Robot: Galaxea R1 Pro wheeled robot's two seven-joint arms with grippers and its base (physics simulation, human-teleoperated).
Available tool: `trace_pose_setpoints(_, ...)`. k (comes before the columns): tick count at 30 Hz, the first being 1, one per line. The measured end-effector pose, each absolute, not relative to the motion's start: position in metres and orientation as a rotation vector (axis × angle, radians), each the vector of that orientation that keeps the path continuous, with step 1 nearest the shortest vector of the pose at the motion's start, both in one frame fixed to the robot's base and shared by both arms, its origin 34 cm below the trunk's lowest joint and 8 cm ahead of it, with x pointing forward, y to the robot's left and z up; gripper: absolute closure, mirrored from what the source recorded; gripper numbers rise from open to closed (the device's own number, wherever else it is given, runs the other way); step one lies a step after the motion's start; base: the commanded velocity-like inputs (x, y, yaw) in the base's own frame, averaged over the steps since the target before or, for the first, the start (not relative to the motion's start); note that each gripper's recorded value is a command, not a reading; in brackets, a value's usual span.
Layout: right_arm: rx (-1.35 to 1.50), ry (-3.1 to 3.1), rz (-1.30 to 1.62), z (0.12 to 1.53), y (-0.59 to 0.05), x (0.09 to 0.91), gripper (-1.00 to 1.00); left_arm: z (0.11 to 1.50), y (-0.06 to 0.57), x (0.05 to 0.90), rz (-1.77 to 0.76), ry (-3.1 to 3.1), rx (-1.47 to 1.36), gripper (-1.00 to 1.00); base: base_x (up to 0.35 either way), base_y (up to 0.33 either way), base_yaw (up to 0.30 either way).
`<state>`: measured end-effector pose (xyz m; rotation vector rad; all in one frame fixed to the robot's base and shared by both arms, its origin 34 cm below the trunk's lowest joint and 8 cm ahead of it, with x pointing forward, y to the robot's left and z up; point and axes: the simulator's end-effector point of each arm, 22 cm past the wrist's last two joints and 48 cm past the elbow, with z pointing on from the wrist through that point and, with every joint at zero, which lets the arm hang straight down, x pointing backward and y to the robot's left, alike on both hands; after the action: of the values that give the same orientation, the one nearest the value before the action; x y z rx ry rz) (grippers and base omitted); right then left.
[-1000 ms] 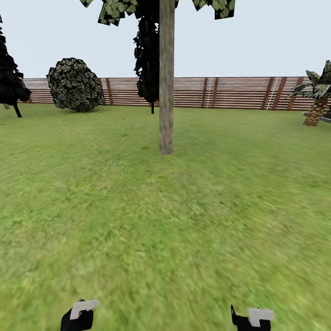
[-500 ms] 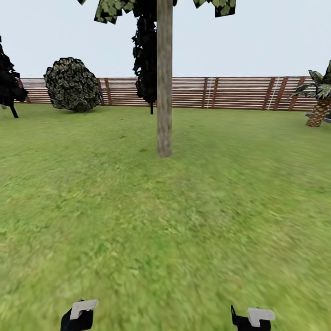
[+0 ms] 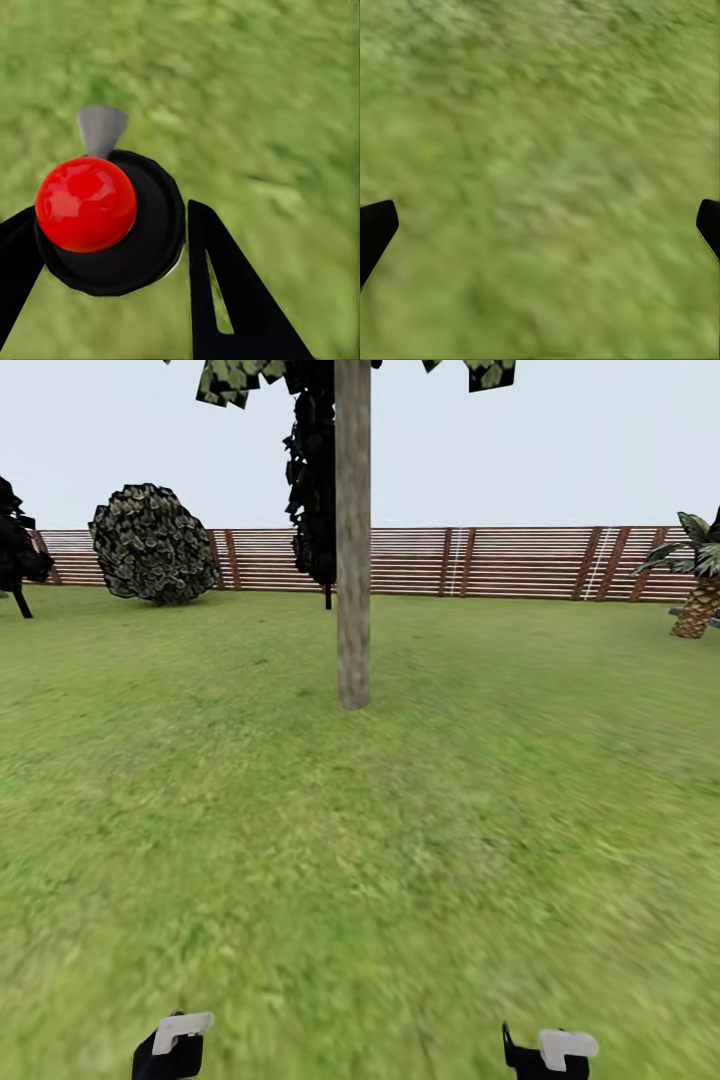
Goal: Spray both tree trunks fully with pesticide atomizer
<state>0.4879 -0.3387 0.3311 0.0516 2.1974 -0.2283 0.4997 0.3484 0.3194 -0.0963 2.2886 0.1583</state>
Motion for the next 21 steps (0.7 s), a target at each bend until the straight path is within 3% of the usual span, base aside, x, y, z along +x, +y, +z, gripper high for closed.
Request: trace_pose_setpoints(21,0.052,2.197,-0.228,0.3311,-0.3387,0.4879,-1.00,0.3195,0.3497,0.4997,0.160,2.288,-0.097,1.00,0.337,-0.085,0.000)
